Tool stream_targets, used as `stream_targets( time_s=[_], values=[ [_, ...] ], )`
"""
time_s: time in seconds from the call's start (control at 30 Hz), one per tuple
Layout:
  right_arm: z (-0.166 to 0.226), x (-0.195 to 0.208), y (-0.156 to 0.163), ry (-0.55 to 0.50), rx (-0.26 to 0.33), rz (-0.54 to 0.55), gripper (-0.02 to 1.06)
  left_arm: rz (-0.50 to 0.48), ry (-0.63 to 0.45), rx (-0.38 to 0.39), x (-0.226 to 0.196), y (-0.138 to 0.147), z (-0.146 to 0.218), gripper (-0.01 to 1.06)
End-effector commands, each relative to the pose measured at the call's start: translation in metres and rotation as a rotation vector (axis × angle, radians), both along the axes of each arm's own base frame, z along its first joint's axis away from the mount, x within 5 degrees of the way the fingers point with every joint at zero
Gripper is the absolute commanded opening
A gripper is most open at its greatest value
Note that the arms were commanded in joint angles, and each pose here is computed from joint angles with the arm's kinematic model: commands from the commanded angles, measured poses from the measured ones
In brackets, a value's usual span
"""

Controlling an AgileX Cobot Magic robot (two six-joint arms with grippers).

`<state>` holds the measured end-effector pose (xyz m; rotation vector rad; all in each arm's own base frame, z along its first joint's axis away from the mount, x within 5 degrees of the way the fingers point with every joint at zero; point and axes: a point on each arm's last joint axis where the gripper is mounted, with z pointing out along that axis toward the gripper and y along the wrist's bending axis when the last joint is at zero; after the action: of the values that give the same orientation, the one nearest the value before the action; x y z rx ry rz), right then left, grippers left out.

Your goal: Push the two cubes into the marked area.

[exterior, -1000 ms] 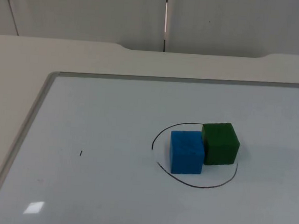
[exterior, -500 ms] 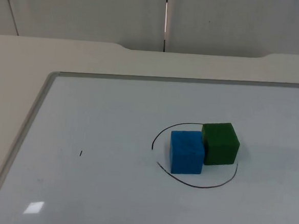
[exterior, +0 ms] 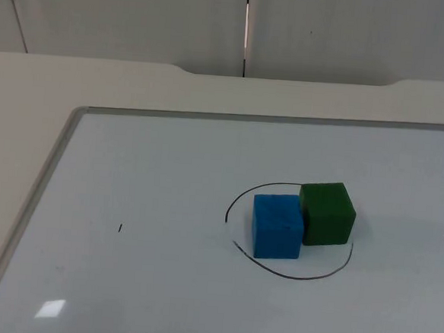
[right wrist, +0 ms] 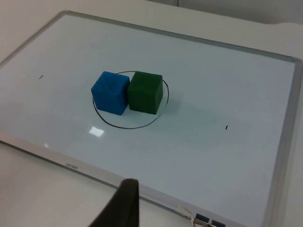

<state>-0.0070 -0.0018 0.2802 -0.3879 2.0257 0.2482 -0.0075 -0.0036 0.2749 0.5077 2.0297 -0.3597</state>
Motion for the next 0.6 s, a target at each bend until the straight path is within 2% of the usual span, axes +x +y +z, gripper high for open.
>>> stream_targets(
  time_s=[0.0,0.57],
  values=[
    [-0.0002,-0.0002,0.0000,-0.003,0.010,0.002,1.05,-0.002,-0.007,-0.014,0.0000,-0.0011,-0.0003,1.05],
    [0.0000,-0.0001,0.0000,-0.006,0.011,0.003,1.05,-0.002,-0.007,-0.014,0.0000,-0.0011,-0.0003,1.05]
  ],
)
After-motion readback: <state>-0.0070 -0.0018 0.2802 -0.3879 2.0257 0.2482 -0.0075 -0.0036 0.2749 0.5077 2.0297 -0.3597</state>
